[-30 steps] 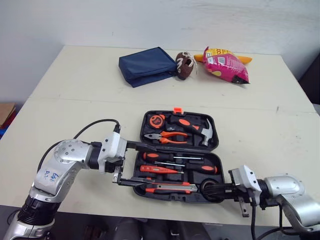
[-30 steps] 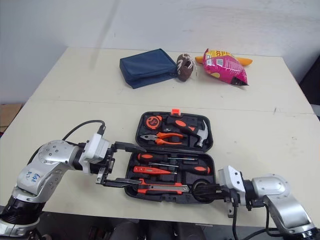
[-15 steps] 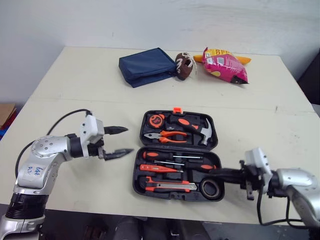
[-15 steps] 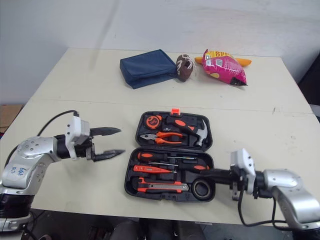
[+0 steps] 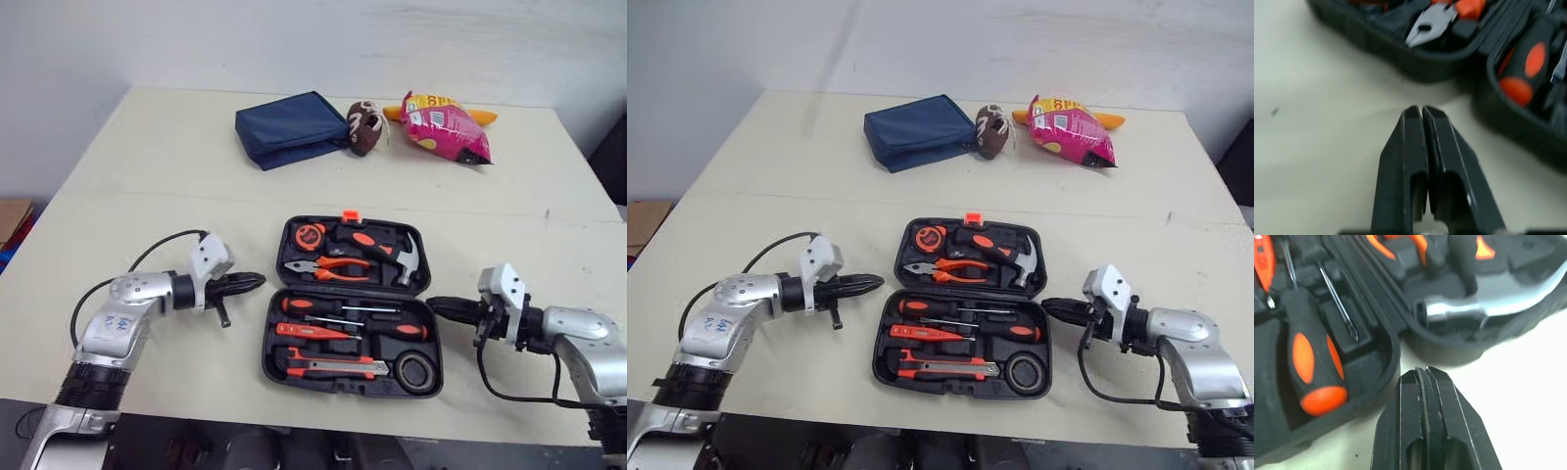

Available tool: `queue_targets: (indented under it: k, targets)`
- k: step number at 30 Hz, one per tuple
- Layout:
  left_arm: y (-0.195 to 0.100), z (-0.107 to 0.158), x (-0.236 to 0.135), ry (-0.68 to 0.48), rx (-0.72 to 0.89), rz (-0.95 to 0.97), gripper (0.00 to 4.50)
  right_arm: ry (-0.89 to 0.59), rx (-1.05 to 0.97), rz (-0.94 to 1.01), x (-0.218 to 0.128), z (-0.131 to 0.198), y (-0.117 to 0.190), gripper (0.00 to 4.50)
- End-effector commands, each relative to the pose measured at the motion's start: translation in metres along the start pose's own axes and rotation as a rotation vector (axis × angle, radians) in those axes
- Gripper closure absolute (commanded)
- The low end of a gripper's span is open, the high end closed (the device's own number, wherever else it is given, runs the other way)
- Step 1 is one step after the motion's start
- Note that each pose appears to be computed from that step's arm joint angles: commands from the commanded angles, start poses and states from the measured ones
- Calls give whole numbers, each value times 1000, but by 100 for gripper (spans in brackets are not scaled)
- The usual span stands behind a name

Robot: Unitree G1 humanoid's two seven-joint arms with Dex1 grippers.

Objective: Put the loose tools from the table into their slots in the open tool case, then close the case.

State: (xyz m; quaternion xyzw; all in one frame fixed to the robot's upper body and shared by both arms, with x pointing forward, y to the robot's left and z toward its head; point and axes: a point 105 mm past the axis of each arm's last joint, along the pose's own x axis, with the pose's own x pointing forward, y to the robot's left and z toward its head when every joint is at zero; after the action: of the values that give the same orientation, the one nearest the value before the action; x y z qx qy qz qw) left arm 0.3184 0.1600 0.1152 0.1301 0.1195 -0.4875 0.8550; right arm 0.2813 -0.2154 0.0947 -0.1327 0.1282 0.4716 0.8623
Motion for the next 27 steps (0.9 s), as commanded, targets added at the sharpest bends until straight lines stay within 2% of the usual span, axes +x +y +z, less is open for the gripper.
queue_targets:
  k: [1, 8, 15, 24, 27]
  targets:
    - [-17, 0, 15, 19, 3, -73, 445, -41, -33, 35, 13, 11, 4, 450]
    - [-20, 2, 30, 10, -7, -91, 445, -63, -37, 43, 28, 16, 5, 450]
    - [-4, 4, 36, 1, -6, -15, 445, -54, -62, 28, 36, 19, -2, 450]
    - [14, -6, 18, 10, -29, 69, 445, -45, -99, 4, 35, 22, -14, 450]
    - [21, -6, 5, 2, -30, 102, 445, -26, -93, -34, 25, 22, -23, 450]
